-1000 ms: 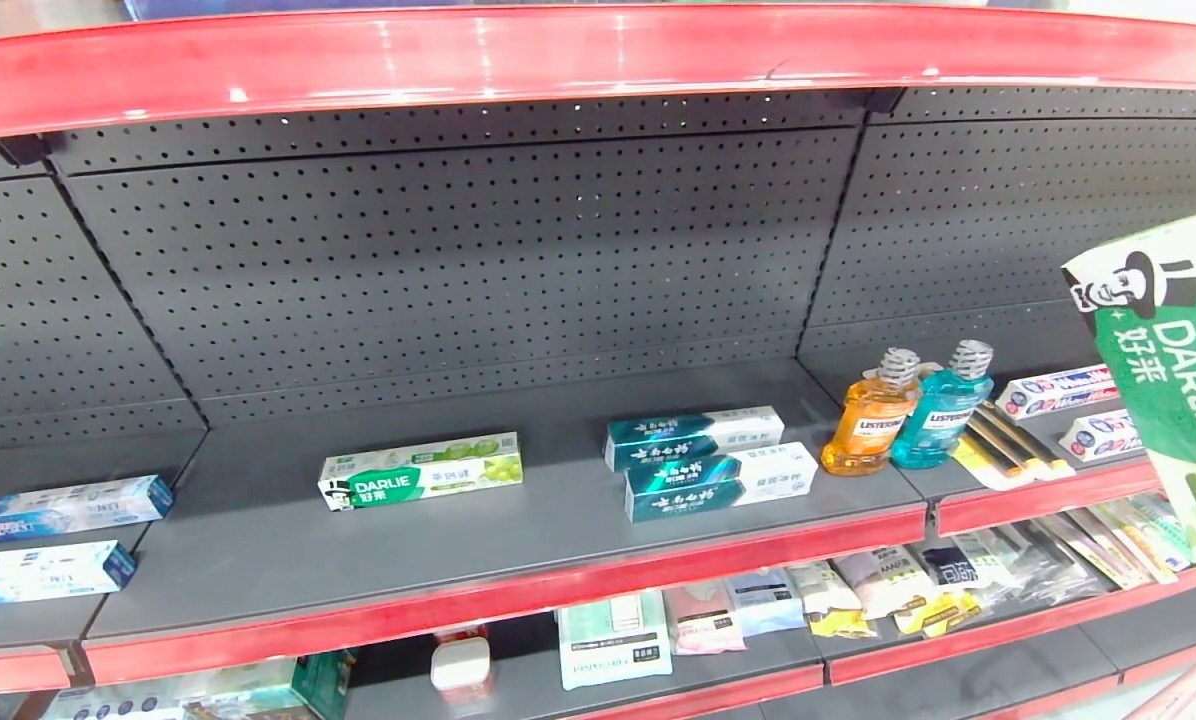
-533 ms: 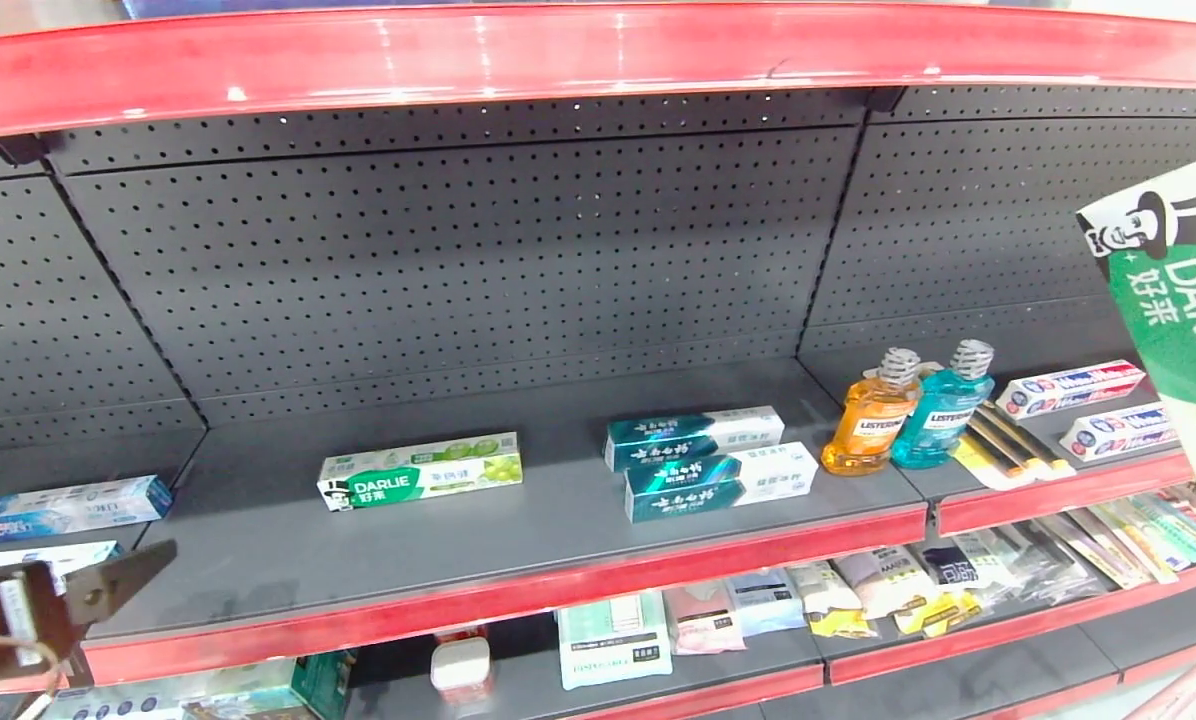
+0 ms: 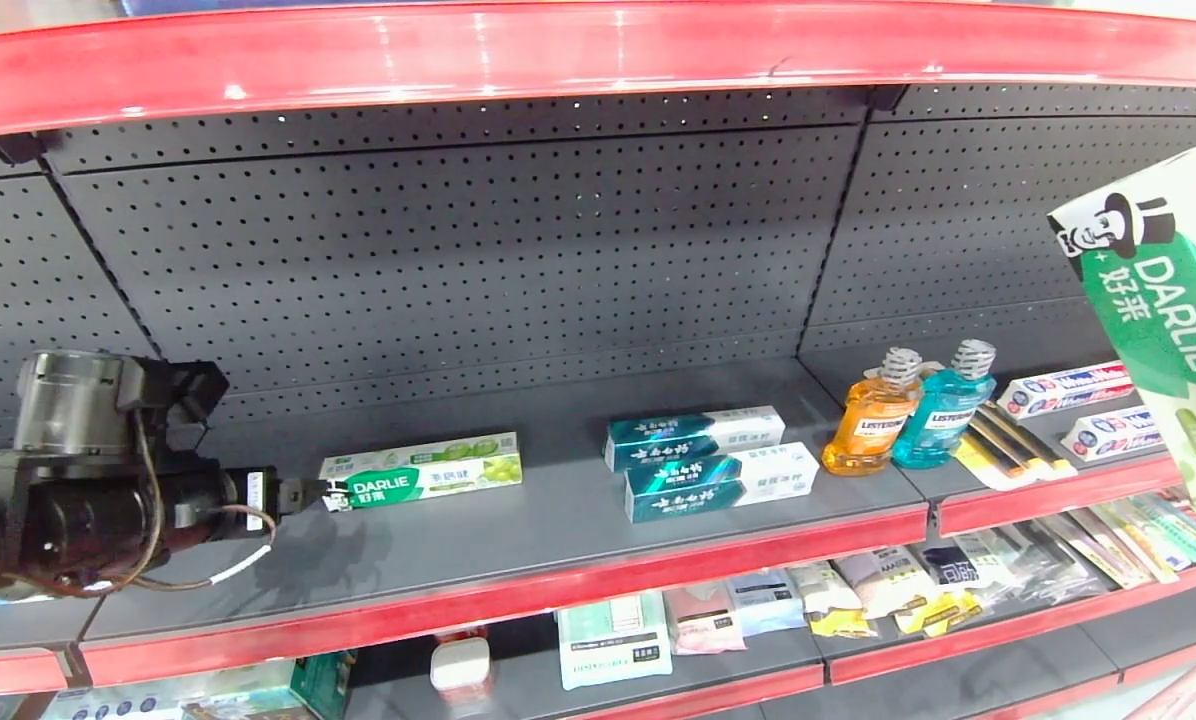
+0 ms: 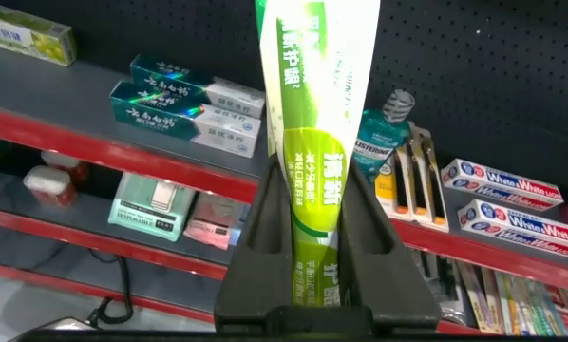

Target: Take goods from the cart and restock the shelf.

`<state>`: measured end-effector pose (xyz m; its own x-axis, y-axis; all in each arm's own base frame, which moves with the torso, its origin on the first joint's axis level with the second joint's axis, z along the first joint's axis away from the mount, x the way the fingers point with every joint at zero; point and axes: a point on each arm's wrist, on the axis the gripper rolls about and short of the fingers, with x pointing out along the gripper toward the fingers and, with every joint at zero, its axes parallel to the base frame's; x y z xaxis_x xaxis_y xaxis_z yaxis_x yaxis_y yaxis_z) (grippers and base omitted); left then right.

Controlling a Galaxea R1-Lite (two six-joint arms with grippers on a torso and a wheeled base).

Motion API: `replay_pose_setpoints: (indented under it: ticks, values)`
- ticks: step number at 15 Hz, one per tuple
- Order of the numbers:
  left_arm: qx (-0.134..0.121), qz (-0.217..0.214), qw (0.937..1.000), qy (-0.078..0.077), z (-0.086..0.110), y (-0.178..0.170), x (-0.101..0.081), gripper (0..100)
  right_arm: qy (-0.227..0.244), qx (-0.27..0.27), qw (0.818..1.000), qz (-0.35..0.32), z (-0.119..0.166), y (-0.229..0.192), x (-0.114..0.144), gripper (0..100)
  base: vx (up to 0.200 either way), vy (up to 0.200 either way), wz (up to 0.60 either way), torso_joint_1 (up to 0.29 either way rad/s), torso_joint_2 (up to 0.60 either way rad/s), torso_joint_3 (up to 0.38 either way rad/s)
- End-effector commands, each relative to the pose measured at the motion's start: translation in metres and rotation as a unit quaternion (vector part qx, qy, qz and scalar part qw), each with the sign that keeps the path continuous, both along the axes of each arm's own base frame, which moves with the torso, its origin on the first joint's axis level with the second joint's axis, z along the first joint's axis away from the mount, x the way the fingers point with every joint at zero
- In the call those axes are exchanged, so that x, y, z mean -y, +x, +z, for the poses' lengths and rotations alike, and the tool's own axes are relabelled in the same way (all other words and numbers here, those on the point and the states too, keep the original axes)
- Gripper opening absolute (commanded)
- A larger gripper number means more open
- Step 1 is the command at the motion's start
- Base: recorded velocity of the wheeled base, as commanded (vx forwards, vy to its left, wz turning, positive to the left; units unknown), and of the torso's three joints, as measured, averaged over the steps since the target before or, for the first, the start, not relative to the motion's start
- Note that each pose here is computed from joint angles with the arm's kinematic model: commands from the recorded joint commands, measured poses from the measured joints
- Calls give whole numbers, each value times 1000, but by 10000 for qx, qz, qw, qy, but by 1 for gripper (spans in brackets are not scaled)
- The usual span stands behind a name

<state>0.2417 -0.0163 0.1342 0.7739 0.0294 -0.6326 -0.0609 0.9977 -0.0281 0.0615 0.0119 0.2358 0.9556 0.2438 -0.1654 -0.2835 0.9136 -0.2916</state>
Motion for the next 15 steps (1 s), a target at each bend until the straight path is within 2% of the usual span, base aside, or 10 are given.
replay_pose_setpoints:
  ticks: [1,2,4,7,9,11,15]
  values:
    - [-321,-163,9993,47,-26,21,12,100,-17,10,10000,3,0,0,0,0,0,0,0,0,0,0]
    - [-248,-171,9995,64,-33,28,16,100,-22,27,10000,4,1,-1,0,0,0,0,0,0,0,0]
    - [148,-57,9998,145,-46,47,25,100,-23,75,10000,-2,1,-3,0,0,0,0,0,0,0,0]
    - [459,-52,9988,134,-52,68,33,100,-19,97,10000,-2,2,-4,1,0,0,0,0,0,0,0]
    - [528,10,9985,114,-54,83,37,100,-16,120,9999,-2,1,-6,1,0,0,0,0,0,0,0]
    - [751,234,9969,-57,-50,99,48,100,-16,120,9999,5,1,-6,1,0,0,0,0,0,0,0]
    - [810,210,9965,-81,-50,107,56,100,-18,105,9999,5,-1,-7,1,0,0,0,0,0,0,0]
